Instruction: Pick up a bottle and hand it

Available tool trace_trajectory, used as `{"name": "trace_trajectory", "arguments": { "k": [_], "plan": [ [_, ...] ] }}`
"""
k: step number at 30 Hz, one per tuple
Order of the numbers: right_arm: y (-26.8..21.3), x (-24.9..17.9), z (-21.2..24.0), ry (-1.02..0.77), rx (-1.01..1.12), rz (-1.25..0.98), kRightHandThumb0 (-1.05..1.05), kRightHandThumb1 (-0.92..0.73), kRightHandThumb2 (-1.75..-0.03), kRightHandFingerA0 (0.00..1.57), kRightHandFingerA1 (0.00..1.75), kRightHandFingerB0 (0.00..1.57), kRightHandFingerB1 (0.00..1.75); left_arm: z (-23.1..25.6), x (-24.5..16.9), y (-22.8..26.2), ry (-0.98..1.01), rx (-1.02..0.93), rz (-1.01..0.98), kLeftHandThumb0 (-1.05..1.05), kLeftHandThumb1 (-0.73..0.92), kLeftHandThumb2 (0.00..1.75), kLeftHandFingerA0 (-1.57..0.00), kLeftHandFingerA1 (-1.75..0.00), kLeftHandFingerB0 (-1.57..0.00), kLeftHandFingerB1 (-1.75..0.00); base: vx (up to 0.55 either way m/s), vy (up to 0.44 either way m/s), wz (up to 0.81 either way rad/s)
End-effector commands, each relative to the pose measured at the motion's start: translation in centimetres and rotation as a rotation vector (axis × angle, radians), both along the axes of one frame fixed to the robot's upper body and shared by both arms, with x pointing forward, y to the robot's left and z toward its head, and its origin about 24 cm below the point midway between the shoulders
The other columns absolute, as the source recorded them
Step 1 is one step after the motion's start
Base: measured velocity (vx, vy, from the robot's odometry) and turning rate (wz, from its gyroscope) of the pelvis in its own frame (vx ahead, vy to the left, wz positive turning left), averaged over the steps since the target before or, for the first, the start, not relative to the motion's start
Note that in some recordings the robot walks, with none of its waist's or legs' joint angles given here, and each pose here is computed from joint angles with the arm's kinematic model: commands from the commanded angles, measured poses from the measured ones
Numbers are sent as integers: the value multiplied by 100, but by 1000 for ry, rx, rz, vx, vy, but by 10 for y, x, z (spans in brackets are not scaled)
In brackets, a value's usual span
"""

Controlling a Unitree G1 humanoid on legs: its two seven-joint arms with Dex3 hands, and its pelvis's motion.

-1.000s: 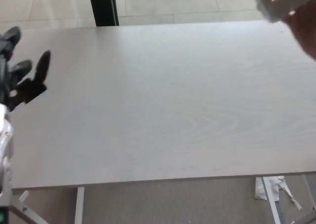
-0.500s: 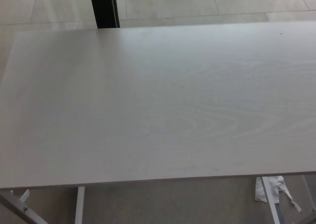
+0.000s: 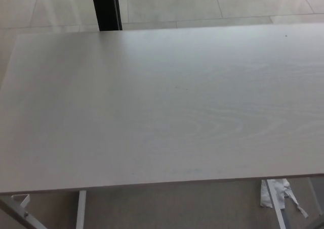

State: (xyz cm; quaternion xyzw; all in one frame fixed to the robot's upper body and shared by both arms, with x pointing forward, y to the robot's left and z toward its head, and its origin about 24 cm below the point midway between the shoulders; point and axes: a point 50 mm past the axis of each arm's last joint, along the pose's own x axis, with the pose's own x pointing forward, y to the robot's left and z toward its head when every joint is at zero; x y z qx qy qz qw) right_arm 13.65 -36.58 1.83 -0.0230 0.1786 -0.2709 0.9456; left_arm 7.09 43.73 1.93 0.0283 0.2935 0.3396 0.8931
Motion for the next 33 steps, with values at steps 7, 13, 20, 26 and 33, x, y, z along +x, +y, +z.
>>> {"name": "trace_trajectory", "arguments": {
  "k": [7,13,20,26,33],
  "plan": [
    [-7,-13,-4,22,31,-34,-73,-59,-59,96,125,33,48,-6,-1,-4,-123,-94,-146,-73,68,61,-67,-48,-39,-39,0,0,0],
    [-6,-17,-6,41,27,-27,-71,-61,-59,90,130,32,47,-4,-2,-4,-115,-59,-208,-74,65,61,-71,-48,-49,-39,0,0,0],
    [-6,-21,-11,25,49,-39,-70,-60,-59,93,120,34,47,-1,1,-3,-101,-18,-253,-72,68,62,-72,-47,-52,-39,0,0,0],
    [-5,-22,-12,33,57,-48,-71,-46,-88,93,110,30,55,1,6,-3,-91,-19,-263,-72,68,62,-68,-45,-50,-38,0,0,0],
    [-5,-26,-14,48,45,-42,-70,-59,-60,99,131,31,49,0,8,-1,-100,-38,-265,-72,67,61,-69,-45,-49,-39,0,0,0]
  ]
}}
